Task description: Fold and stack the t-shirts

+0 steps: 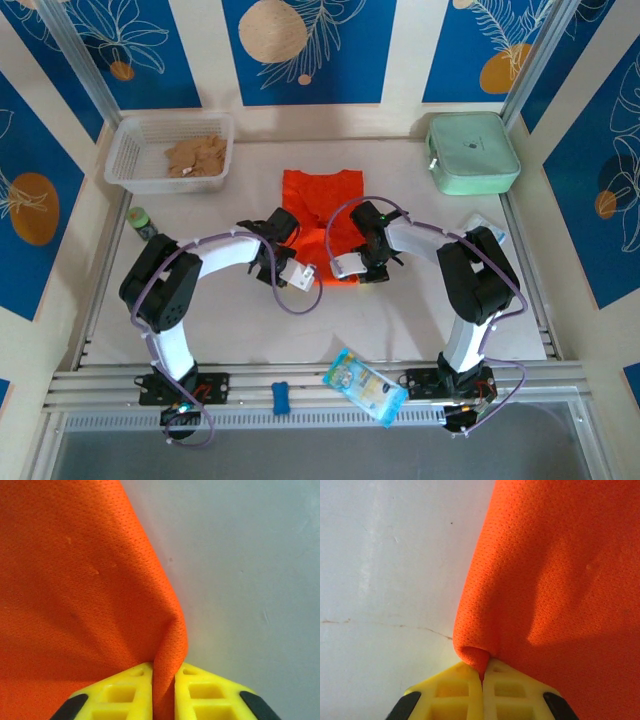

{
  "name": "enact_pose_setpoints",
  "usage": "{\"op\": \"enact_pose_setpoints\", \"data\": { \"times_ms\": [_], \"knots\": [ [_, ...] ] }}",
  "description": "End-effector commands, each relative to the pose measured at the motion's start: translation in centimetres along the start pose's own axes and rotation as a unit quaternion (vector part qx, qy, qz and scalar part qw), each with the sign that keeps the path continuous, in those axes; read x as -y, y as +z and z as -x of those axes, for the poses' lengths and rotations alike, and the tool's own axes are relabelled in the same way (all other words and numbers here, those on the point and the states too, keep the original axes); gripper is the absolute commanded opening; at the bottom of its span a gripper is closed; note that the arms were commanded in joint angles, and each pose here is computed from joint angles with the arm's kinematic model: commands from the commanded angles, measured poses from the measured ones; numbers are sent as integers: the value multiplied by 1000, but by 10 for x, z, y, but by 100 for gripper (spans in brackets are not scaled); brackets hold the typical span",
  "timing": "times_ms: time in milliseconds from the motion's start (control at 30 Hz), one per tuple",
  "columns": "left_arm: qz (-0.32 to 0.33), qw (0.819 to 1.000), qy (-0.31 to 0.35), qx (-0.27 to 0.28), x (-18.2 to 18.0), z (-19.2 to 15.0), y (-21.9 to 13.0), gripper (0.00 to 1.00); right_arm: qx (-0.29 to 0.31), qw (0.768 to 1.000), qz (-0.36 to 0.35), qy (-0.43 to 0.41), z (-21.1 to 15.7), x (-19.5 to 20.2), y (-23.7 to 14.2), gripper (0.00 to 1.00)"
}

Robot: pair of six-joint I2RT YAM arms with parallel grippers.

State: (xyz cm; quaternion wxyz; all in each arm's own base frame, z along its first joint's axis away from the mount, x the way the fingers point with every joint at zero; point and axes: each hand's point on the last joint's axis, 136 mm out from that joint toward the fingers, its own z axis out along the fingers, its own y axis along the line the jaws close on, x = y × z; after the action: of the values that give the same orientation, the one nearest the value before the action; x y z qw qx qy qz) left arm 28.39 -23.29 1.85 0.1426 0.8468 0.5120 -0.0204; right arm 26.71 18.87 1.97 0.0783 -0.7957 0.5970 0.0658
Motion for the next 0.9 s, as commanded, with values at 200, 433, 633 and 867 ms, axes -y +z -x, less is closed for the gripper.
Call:
{"op": "enact_pose_setpoints", "data": {
  "times_ms": [200, 433, 633, 867],
  "knots": [
    [45, 999, 2, -4, -15, -8, 15, 0, 12, 999, 43, 14, 0, -19, 5, 0],
    [67, 997, 6, 28, -13, 7, -25, 0, 31, 999, 3, 21, 3, -17, -21, 0],
    [90, 994, 5, 58, -9, 22, -70, 0, 50, 998, -33, 33, 10, -22, -42, 0],
    [106, 991, -19, 77, 5, 35, -108, 0, 59, 995, -60, 45, 18, -40, -60, 0]
  ]
}}
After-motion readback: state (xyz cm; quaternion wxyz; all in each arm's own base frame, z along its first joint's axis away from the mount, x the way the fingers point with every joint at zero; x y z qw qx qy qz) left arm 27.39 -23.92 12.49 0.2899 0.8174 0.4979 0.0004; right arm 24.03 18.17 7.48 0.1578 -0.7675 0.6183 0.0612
